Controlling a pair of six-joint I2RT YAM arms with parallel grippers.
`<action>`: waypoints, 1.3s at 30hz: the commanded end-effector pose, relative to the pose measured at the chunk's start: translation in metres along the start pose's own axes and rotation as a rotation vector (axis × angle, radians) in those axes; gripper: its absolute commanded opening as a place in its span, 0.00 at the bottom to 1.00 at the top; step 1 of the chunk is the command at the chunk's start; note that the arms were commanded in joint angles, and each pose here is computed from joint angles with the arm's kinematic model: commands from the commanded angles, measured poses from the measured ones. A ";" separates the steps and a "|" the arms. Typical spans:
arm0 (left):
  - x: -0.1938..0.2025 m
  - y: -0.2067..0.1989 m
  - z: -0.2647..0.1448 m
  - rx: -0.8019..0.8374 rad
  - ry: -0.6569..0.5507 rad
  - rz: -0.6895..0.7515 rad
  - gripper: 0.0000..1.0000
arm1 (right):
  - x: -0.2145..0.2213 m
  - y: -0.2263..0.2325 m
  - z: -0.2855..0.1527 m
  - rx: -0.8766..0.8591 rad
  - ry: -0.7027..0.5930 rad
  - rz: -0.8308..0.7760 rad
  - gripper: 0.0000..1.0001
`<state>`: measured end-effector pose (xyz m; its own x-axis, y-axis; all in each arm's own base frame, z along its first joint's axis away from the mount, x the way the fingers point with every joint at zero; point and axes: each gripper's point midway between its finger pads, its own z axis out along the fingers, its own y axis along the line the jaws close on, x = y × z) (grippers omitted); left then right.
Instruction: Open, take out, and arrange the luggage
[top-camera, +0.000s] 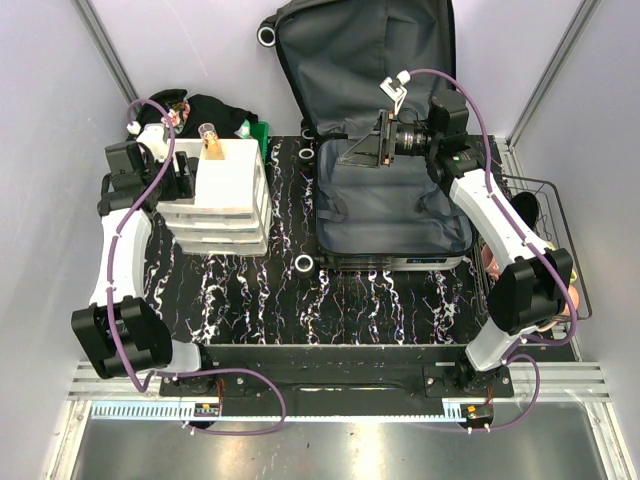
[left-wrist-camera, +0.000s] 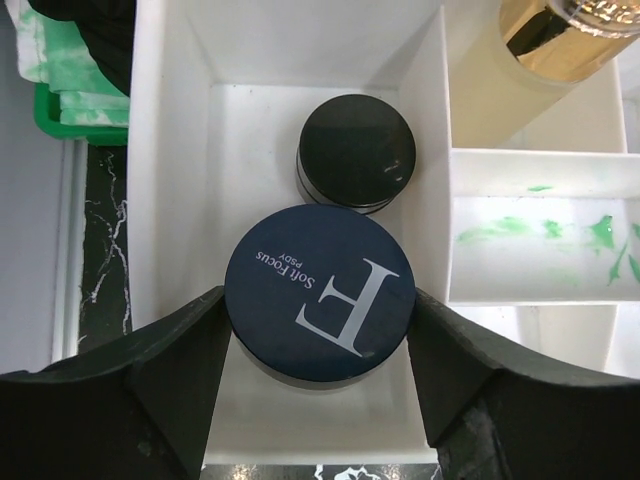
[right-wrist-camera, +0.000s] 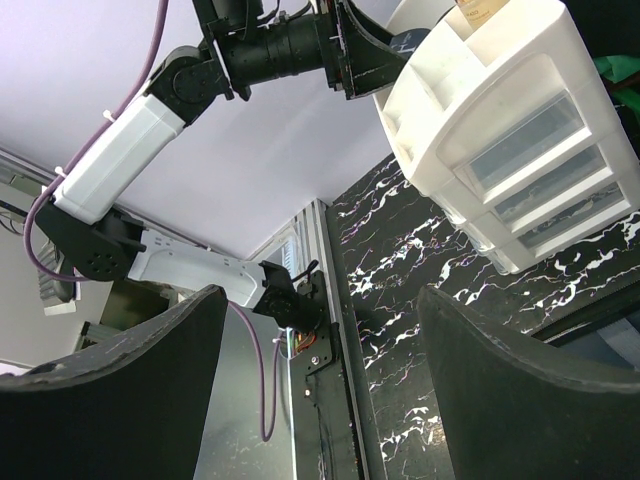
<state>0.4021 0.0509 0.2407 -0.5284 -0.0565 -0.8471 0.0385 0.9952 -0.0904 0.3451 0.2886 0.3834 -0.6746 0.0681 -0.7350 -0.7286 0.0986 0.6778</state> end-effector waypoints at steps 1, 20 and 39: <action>-0.024 0.003 -0.019 -0.052 -0.108 0.038 0.77 | -0.006 0.023 -0.006 -0.024 -0.013 -0.070 0.87; -0.080 -0.028 -0.098 0.014 -0.272 0.198 0.84 | 0.010 0.000 -0.008 0.042 0.040 -0.065 0.87; -0.040 -0.181 -0.082 0.416 -0.083 0.572 0.99 | 0.043 -0.055 -0.041 0.308 0.116 -0.123 0.90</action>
<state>0.3216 -0.1200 0.3271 -0.2510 0.4028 -0.8802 0.6612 0.7355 0.1480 0.3593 0.2539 0.3073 -0.6498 -0.0669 -0.7572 -0.7221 0.3653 0.5875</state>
